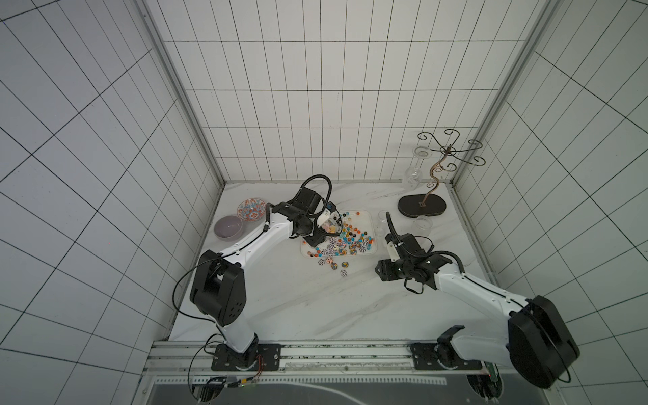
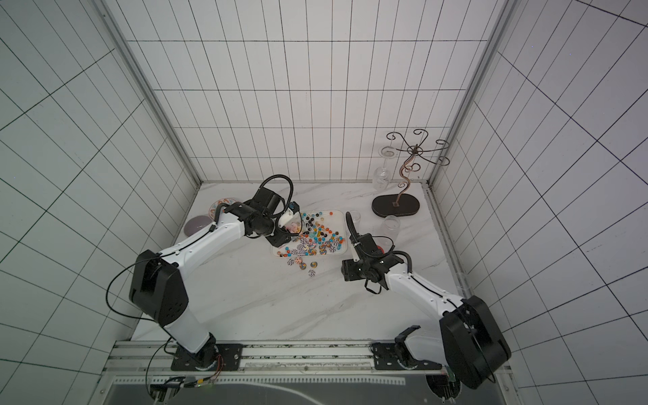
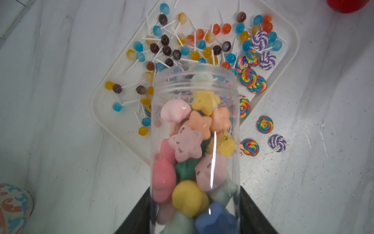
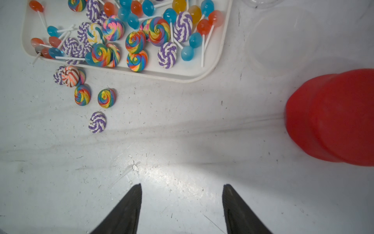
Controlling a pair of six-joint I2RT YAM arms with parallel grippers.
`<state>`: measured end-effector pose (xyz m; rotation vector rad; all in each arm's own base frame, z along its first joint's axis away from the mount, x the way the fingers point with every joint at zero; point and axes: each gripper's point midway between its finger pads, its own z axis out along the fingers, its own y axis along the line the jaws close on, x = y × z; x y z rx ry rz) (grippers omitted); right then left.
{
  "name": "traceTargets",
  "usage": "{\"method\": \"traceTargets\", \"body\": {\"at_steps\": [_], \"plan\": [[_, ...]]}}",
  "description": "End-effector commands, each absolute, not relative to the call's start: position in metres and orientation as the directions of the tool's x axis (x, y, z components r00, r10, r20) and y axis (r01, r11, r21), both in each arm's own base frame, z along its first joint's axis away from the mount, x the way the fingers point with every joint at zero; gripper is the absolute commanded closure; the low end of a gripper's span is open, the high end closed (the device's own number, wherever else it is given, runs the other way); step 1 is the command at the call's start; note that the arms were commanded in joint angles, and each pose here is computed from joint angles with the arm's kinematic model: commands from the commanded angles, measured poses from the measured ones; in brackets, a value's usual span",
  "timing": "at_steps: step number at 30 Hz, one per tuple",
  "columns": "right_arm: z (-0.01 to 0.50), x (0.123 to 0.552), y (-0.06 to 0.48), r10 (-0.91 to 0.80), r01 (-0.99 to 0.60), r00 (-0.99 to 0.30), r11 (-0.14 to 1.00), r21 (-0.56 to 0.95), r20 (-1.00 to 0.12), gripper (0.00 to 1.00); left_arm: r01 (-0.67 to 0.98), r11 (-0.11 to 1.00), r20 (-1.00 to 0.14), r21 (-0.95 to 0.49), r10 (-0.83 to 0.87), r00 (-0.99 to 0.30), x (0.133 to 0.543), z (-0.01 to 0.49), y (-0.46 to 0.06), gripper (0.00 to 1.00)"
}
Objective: Pour the candies out of the jar
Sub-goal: 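Pour the candies out of the jar onto the tray.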
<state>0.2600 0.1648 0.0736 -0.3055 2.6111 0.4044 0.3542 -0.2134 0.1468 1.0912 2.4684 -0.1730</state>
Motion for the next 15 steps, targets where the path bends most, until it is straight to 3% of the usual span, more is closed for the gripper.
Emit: {"method": "traceTargets", "body": {"at_steps": [1,15], "plan": [[0.100,0.276,0.166,-0.114,-0.285,-0.837,0.926,0.248,-0.535,0.35,0.695,0.706,-0.417,0.131,0.676,-0.608,0.366,0.156,-0.211,0.68],[0.117,0.290,0.157,-0.082,-0.280,-0.819,0.922,0.269,-0.568,0.26,0.717,0.602,-0.081,0.351,0.783,-0.617,0.363,0.122,-0.215,0.68]]}}
